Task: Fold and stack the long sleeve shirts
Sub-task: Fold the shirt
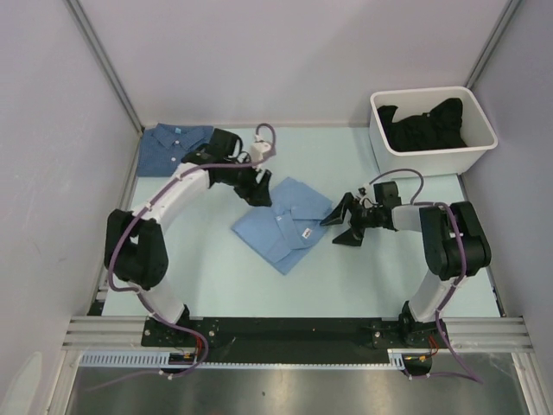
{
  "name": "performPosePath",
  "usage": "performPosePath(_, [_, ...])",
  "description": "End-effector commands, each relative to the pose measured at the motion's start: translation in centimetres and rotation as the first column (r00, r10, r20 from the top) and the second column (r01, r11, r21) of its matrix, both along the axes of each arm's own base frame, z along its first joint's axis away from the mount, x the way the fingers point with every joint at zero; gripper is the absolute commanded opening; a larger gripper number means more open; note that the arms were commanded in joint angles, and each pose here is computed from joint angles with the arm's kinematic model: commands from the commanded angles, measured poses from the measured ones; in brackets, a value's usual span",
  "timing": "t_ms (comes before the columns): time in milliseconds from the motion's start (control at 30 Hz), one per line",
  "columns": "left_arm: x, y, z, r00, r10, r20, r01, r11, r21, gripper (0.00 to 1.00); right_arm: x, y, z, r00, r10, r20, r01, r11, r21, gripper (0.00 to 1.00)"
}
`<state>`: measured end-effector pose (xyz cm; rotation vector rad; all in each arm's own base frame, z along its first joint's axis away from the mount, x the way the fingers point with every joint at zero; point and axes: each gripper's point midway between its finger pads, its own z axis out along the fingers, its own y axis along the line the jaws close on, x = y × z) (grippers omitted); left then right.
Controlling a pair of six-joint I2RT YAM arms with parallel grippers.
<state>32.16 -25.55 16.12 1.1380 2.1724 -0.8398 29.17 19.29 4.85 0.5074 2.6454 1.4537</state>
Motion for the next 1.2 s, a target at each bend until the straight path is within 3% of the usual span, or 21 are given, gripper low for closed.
performPosePath(0, [2.0,4.2,-1.8,0.983,0.134,-0.127,-0.136,0.991,-0.007,0.70,2.2,1.0,-2.2,0.994,-0.108,0.017,0.109,0.991,-0.071,0.84])
performPosePath(133, [3.2,6.5,-5.3,0.957,0.221,-0.190,-0.219,0.975,0.030,0.65,1.5,2.3,-4.1,0.993,-0.113,-0.037,0.109,0.990,-0.095,0.68])
performPosePath(233, [3.1,6.6,-7.6,0.946,0.229,-0.231,-0.227,0.973,0.034,0.63,1.3,2.1,-4.6,0.995,-0.100,-0.028,0.096,0.987,-0.126,0.47])
performPosePath(267, [3.1,6.5,-8.1,0.942,0.226,-0.250,-0.226,0.974,0.030,0.61,1.3,2.0,-4.6,0.996,-0.089,-0.031,0.084,0.986,-0.141,0.32])
performPosePath(367, [2.9,6.7,-10.4,0.920,0.245,-0.305,-0.239,0.969,0.058,0.57,2.0,1.4,-4.6,1.000,-0.009,0.028,0.015,0.977,-0.212,0.10])
performPosePath(433, [2.7,7.1,-11.4,0.901,0.272,-0.339,-0.261,0.962,0.078,0.52,3.0,0.9,-4.6,0.991,0.080,0.111,-0.048,0.961,-0.272,0.03])
performPosePath(567, [0.1,7.3,-12.5,0.874,0.246,-0.419,-0.223,0.969,0.104,0.29,6.1,0.7,-3.3,0.956,0.223,0.190,-0.142,0.920,-0.367,0.00])
performPosePath(633, [-2.9,6.9,-12.8,0.856,0.198,-0.478,-0.171,0.980,0.099,0.17,6.9,0.5,-3.9,0.939,0.285,0.193,-0.188,0.894,-0.407,0.00])
performPosePath(700, [-5.2,6.3,-11.9,0.849,0.154,-0.506,-0.130,0.988,0.083,0.07,8.0,0.7,-3.8,0.896,0.388,0.216,-0.263,0.856,-0.446,0.00])
performPosePath(733, [-8.1,5.4,-11.7,0.823,0.103,-0.559,-0.079,0.995,0.068,0.04,8.3,0.8,-3.9,0.881,0.422,0.217,-0.291,0.842,-0.455,0.00])
performPosePath(800, [-11.6,4.5,-10.8,0.810,0.046,-0.585,-0.019,0.998,0.052,0.00,9.9,2.0,-2.3,0.789,0.547,0.280,-0.375,0.789,-0.487,0.00])
performPosePath(867, [-14.7,3.0,-10.2,0.801,-0.031,-0.598,0.063,0.998,0.032,0.00,9.6,2.9,-3.3,0.717,0.651,0.250,-0.487,0.724,-0.489,0.00])
performPosePath(900, [-15.9,2.8,-10.0,0.785,-0.046,-0.617,0.073,0.997,0.018,0.01,9.3,4.0,-3.7,0.598,0.754,0.273,-0.568,0.638,-0.520,0.00])
performPosePath(933, [-16.4,2.2,-8.5,0.788,-0.090,-0.609,0.081,0.996,-0.043,0.04,10.0,4.8,-3.4,0.543,0.796,0.267,-0.610,0.593,-0.526,0.00])
performPosePath(967, [-16.3,2.3,-7.7,0.800,-0.100,-0.592,0.073,0.995,-0.069,0.14,10.0,5.4,-3.8,0.494,0.829,0.262,-0.643,0.551,-0.532,0.00])
performPosePath(1000, [-15.7,2.5,-7.0,0.821,-0.100,-0.563,0.054,0.994,-0.098,0.21,10.1,5.9,-4.1,0.410,0.869,0.277,-0.670,0.493,-0.555,0.00])
performPosePath(1067, [-12.4,4.5,-4.2,0.865,-0.030,-0.500,-0.075,0.979,-0.188,0.37,10.3,8.1,-4.1,0.340,0.895,0.289,-0.717,0.445,-0.536,0.00])
performPosePath(1167, [-6.2,9.5,-2.6,0.895,0.178,-0.409,-0.271,0.945,-0.181,0.52,8.7,10.6,-4.1,0.216,0.927,0.307,-0.789,0.351,-0.504,0.00])
